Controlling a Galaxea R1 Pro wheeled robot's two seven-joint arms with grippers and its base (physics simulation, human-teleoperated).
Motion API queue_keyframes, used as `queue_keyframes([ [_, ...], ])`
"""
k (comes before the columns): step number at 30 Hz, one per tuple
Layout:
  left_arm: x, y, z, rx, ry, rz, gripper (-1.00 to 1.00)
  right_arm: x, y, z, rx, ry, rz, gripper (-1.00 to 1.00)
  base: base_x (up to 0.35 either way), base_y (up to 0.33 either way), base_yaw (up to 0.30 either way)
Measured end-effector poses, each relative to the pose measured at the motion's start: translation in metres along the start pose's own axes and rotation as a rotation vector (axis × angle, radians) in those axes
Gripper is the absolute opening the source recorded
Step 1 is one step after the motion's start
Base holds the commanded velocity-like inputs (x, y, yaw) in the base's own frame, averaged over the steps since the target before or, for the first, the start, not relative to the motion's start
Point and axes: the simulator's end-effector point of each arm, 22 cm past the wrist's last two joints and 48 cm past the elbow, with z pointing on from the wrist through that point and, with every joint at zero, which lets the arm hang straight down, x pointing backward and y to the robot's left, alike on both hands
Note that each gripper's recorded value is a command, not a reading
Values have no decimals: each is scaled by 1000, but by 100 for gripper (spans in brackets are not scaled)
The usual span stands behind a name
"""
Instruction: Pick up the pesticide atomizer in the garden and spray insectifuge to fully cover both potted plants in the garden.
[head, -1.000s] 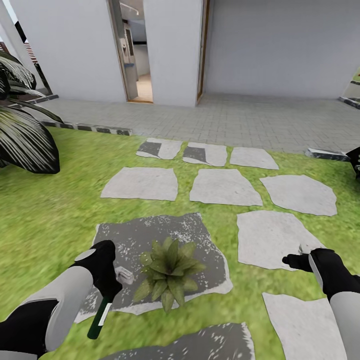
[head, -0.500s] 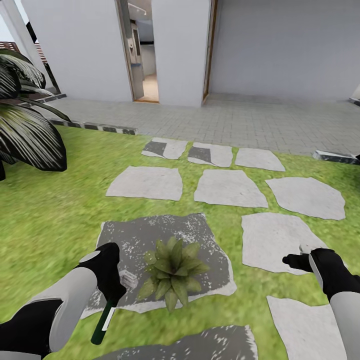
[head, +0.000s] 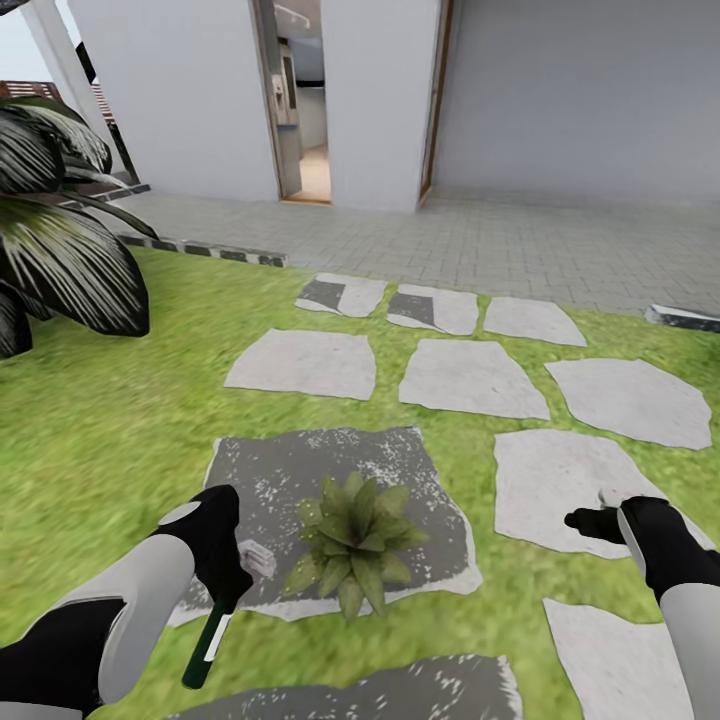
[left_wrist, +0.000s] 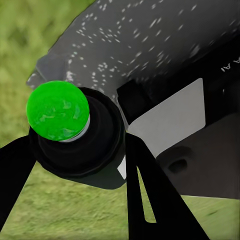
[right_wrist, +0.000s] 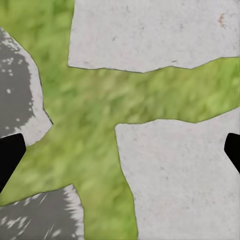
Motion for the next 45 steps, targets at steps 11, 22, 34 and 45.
queue_keyframes([
  [11,-6,-9,1,8,-4,14,-100,1,0,1,1,3,-1,100,0,-110,95],
  [22,-7,-8,1,7,-7,11,-100,2,1,2,0,6,-4,100,0,-300,145],
  [34,-10,-5,-2,0,-16,8,-100,2,2,3,1,6,-8,100,0,-173,197],
  [45,-11,-6,-2,2,-20,13,-100,3,2,3,1,7,-8,100,-60,-68,159],
])
